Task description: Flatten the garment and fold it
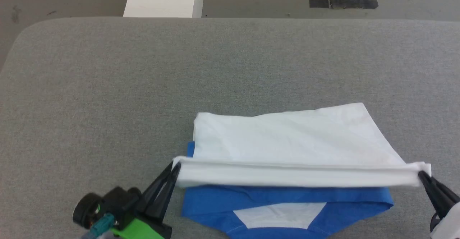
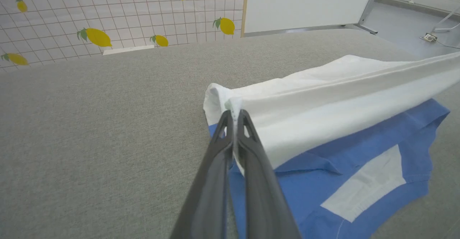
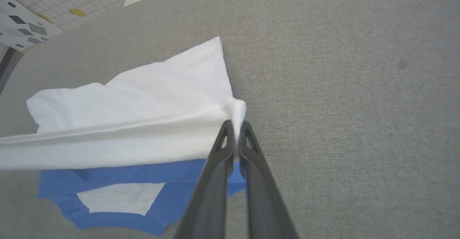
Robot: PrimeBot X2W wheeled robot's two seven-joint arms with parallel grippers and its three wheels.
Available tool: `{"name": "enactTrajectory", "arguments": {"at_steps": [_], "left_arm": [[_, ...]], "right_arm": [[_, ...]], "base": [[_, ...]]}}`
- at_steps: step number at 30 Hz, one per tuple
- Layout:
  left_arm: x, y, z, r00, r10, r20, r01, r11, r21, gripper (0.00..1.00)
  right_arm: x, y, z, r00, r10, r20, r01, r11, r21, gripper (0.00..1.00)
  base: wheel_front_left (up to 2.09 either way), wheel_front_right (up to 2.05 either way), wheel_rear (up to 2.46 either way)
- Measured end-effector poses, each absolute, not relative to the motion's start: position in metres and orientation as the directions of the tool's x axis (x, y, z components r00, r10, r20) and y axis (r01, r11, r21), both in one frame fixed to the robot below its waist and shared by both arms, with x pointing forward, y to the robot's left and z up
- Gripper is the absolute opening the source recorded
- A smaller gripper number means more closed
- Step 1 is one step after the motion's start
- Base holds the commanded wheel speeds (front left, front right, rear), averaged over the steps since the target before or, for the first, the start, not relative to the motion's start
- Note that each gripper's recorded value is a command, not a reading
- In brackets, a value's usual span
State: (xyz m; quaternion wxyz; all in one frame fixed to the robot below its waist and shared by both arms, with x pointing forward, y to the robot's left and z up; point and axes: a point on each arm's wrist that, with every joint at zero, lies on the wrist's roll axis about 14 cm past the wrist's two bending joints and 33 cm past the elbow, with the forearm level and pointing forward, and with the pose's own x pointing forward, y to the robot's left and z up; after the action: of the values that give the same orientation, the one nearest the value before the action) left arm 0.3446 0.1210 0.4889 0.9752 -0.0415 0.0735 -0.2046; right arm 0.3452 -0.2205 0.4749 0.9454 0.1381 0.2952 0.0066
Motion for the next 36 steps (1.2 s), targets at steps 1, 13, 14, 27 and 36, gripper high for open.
{"name": "enactTrajectory", "arguments": {"at_steps": [1, 13, 14, 27, 36], "left_arm": [[0.340, 0.123, 0.484, 0.908, -0.393, -0.142, 0.380, 0.918, -0.112, 0.00], [0.270, 0.109, 0.408, 0.784, -0.472, -0.403, 0.480, 0.873, -0.090, 1.00], [0.268, 0.110, 0.403, 0.782, -0.467, -0.413, 0.476, 0.875, -0.087, 1.00], [0.318, 0.157, 0.453, 0.957, -0.203, -0.207, 0.175, 0.973, -0.148, 1.00], [0.347, 0.195, 0.547, 0.990, 0.053, 0.129, -0.039, 0.993, -0.112, 1.00]], "right_arm": [[0.341, -0.222, 0.472, 0.823, 0.088, -0.562, 0.078, 0.962, 0.263, 0.00], [0.300, -0.222, 0.428, 0.775, 0.074, -0.627, 0.134, 0.952, 0.277, 1.00], [0.299, -0.220, 0.424, 0.771, 0.076, -0.633, 0.135, 0.950, 0.280, 1.00], [0.301, -0.225, 0.444, 0.818, 0.062, -0.572, 0.126, 0.951, 0.284, 1.00], [0.332, -0.226, 0.466, 0.836, 0.070, -0.545, 0.054, 0.977, 0.208, 1.00]], "base": [[0.00, 0.00, 0.00], [0.00, 0.00, 0.00], [0.00, 0.00, 0.00], [0.00, 0.00, 0.00], [0.00, 0.00, 0.00]]}}
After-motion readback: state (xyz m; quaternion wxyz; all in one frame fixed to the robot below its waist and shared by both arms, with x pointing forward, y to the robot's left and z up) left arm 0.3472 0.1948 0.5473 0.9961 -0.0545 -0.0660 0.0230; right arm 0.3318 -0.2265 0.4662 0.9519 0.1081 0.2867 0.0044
